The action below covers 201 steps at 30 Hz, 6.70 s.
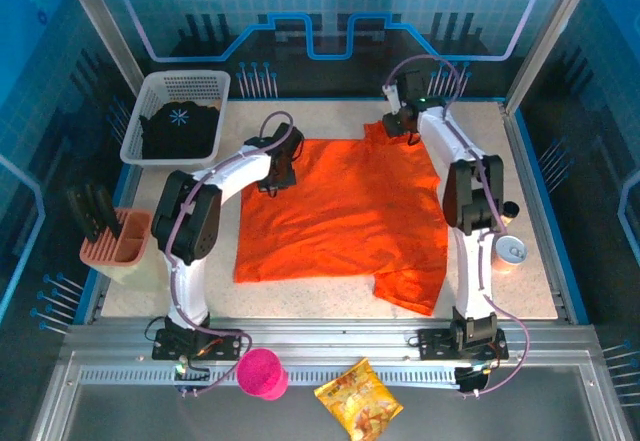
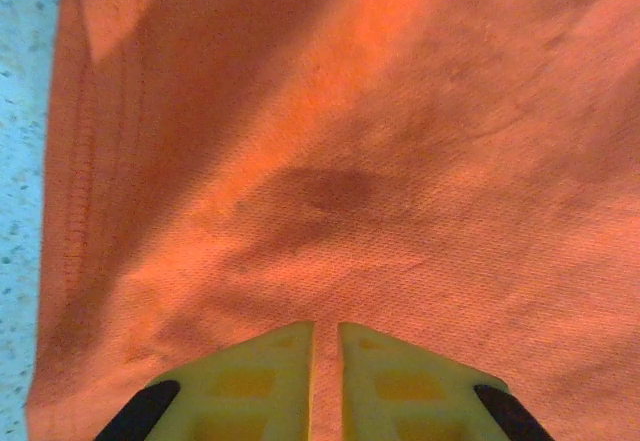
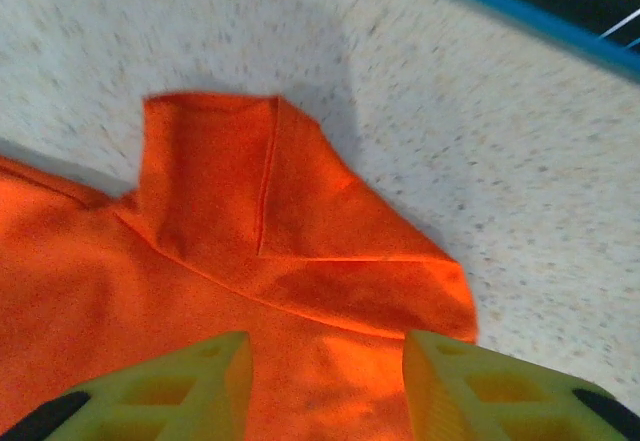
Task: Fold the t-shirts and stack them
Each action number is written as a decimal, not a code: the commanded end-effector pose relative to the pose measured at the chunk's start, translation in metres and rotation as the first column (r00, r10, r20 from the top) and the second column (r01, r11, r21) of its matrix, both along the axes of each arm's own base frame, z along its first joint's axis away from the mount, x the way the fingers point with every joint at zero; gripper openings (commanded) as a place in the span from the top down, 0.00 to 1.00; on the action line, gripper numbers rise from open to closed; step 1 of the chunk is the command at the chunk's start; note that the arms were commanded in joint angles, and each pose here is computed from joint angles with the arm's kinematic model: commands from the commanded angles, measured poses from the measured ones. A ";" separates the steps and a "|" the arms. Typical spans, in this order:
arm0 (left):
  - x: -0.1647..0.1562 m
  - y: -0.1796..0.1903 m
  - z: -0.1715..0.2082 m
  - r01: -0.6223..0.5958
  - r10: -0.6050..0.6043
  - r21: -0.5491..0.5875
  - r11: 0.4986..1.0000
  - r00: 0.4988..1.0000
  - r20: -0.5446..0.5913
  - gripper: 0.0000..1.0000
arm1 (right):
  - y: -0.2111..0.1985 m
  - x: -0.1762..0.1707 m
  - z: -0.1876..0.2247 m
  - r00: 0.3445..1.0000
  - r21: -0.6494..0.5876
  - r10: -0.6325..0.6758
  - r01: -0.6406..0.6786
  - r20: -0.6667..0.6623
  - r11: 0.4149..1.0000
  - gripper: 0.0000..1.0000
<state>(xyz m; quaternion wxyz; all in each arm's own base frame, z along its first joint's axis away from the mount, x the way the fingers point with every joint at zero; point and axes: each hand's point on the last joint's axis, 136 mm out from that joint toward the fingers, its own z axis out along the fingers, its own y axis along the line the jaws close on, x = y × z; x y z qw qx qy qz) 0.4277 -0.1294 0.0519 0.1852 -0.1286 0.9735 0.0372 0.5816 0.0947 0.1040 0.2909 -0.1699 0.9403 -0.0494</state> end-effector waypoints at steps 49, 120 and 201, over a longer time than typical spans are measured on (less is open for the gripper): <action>-0.027 0.023 -0.068 -0.053 0.067 0.089 0.995 0.985 -0.162 0.91 | -0.016 0.042 -0.040 0.994 -0.116 -0.105 0.106 0.012 0.988 0.82; -0.138 0.066 0.084 -0.243 0.242 -0.233 0.942 0.970 -0.032 0.53 | -0.002 -0.216 0.048 0.991 0.276 -0.133 0.125 0.007 0.953 0.34; 0.128 0.073 -0.057 -0.074 0.057 -0.093 0.993 0.985 -0.165 0.98 | -0.012 -0.165 0.083 0.991 0.306 -0.131 0.116 0.029 0.945 0.33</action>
